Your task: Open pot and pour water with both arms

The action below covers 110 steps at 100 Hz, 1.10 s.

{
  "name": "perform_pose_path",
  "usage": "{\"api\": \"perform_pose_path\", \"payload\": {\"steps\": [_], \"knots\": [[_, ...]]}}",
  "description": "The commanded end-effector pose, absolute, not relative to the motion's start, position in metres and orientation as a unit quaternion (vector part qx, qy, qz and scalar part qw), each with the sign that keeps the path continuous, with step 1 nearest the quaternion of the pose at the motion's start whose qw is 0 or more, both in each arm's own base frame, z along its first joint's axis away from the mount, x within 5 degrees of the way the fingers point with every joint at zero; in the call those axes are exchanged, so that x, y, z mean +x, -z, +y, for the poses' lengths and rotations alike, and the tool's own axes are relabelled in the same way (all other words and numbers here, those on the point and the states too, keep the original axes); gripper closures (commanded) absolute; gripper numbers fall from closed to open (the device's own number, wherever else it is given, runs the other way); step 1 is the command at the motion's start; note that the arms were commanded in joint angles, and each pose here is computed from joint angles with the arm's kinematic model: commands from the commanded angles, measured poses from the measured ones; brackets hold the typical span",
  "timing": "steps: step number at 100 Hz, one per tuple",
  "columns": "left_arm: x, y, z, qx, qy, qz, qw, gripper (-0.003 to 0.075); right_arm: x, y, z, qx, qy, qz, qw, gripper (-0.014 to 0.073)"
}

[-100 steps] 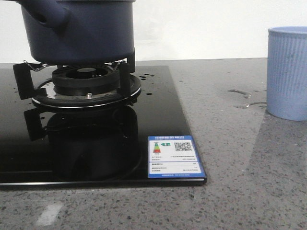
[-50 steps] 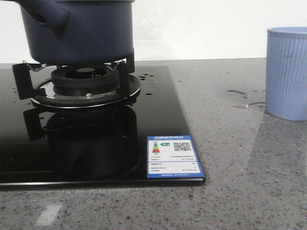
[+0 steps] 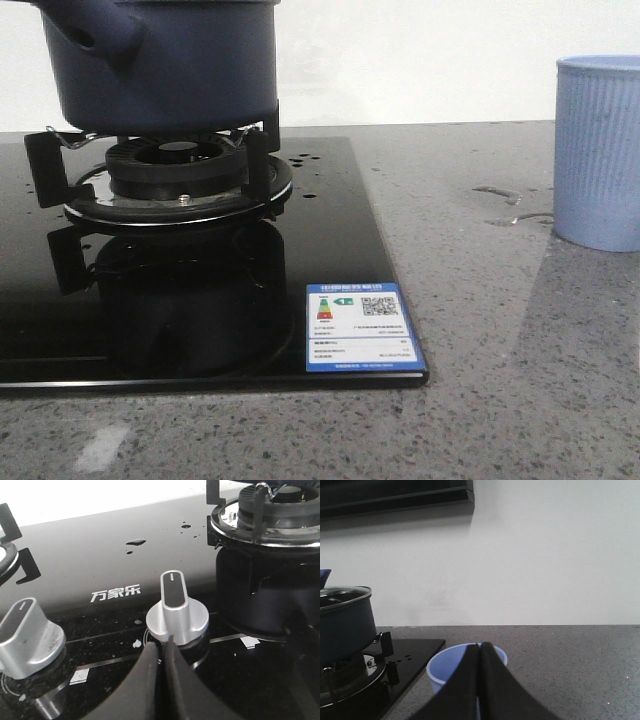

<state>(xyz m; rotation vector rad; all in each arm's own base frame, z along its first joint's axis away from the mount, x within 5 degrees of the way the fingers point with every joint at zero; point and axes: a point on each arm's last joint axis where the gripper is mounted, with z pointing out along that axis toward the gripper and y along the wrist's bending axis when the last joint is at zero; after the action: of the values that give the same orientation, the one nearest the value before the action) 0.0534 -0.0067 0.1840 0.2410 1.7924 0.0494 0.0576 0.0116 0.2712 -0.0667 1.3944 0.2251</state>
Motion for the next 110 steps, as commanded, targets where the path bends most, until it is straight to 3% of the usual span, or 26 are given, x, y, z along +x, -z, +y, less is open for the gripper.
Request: {"api": "perform_pose_path", "payload": {"steps": [1,68,81,110], "knots": [[0.053,-0.186,-0.006,0.094,-0.02,0.759,0.643,0.074,0.056,-0.282,0.015,-0.043,-0.118,0.621,0.774,0.067],[0.053,-0.186,-0.006,0.094,-0.02,0.76,0.643,0.074,0.057,-0.276,0.015,-0.043,-0.117,0.629,0.768,0.067],[0.053,-0.186,-0.006,0.094,-0.02,0.76,0.643,0.074,0.063,-0.252,0.011,-0.025,-0.097,0.669,0.736,0.067],[0.053,-0.186,-0.006,0.094,-0.02,0.76,0.643,0.074,0.067,-0.198,0.011,-0.062,-0.05,0.709,0.7,0.067]]}}
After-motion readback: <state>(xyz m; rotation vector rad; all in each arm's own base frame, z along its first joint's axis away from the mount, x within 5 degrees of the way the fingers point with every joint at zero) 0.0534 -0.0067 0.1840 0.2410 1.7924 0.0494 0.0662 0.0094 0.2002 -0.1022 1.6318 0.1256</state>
